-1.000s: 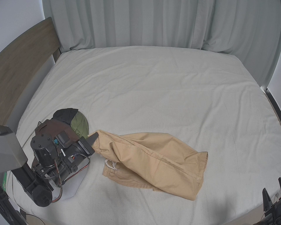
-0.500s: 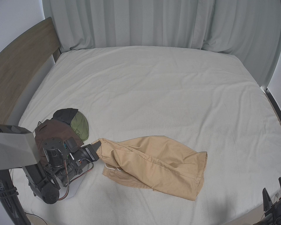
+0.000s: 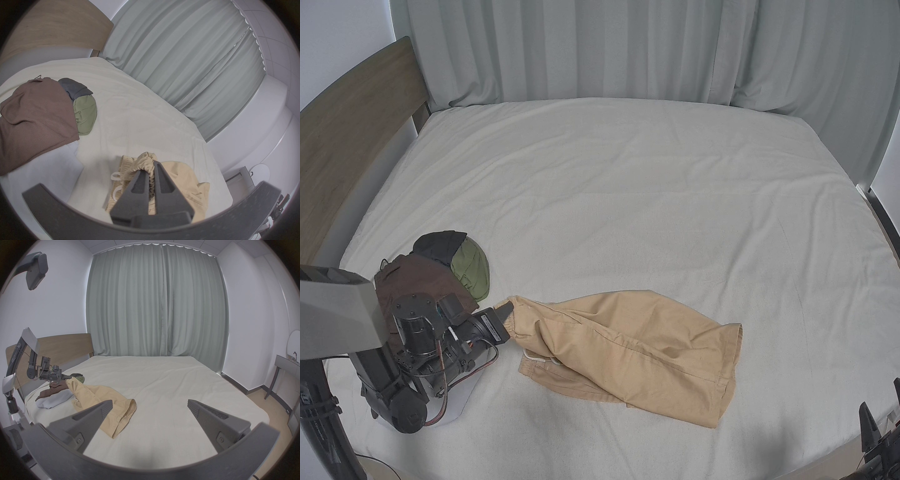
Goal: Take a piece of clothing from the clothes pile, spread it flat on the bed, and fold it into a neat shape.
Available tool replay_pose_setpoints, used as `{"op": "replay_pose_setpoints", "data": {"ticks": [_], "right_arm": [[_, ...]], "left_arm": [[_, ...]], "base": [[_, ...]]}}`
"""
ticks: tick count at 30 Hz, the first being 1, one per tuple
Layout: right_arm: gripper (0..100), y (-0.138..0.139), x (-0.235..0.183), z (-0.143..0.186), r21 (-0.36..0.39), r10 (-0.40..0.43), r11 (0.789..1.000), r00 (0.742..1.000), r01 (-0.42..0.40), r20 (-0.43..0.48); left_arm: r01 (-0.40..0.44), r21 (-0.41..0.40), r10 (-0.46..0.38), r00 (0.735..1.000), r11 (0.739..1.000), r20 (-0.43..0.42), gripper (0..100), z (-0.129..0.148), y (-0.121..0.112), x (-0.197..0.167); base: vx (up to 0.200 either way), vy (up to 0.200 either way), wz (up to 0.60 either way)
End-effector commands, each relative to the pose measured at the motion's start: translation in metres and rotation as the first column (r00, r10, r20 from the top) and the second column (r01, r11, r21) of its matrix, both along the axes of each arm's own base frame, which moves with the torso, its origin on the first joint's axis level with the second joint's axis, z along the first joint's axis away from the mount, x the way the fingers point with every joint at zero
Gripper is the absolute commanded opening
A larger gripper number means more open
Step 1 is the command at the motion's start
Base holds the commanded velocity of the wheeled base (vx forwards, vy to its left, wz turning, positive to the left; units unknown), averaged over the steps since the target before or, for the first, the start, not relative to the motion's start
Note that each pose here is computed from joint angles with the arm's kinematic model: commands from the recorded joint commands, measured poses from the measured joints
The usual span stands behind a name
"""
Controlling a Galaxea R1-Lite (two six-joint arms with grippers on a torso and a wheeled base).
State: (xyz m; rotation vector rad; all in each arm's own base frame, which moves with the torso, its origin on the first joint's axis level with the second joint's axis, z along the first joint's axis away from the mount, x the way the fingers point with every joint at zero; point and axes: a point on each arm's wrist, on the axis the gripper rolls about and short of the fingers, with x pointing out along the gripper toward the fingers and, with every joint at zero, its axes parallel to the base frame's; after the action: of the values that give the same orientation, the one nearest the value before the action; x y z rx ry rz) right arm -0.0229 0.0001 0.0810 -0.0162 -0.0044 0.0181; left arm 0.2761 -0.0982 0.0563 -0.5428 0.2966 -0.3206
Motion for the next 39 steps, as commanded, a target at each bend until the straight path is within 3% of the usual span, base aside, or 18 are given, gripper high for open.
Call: {"op": "replay_pose_setpoints", "data": {"ticks": [1,19,23,25,39], "right_arm": [[100,0.000,0.001,-0.005,0.001,0.002,1.000,1.000,-0.002,-0.009],[100,0.000,0.001,-0.005,-0.008,0.009,1.000,1.000,-0.010,-0.007],[100,0.000,-0.008,0.027,-0.011,0.014,1.000,0.988,-0.012,0.155],[100,0.000,-0.013,0.065,-0.017,0.015,1.000,0.975,-0.012,0.220],[100,0.001,0.003,0.077,-0.021,0.048,0.999,0.990,-0.045,0.131]], "left_arm": [[-0.008,0.000,0.008,1.000,1.000,0.003,0,0.000,0.002,0.001],[-0.007,-0.002,0.007,1.000,1.000,0.015,0,0.004,0.002,0.000],[-0.007,-0.002,0.007,1.000,1.000,0.013,0,0.004,0.002,0.000],[-0.007,-0.002,0.007,1.000,1.000,0.015,0,0.004,0.002,0.000],[-0.009,-0.004,0.009,1.000,1.000,0.018,0,0.005,0.003,0.000]], "base": [[0.000,0.000,0.00],[0.000,0.000,0.00],[0.000,0.000,0.00],[0.000,0.000,0.00],[0.000,0.000,0.00]]}}
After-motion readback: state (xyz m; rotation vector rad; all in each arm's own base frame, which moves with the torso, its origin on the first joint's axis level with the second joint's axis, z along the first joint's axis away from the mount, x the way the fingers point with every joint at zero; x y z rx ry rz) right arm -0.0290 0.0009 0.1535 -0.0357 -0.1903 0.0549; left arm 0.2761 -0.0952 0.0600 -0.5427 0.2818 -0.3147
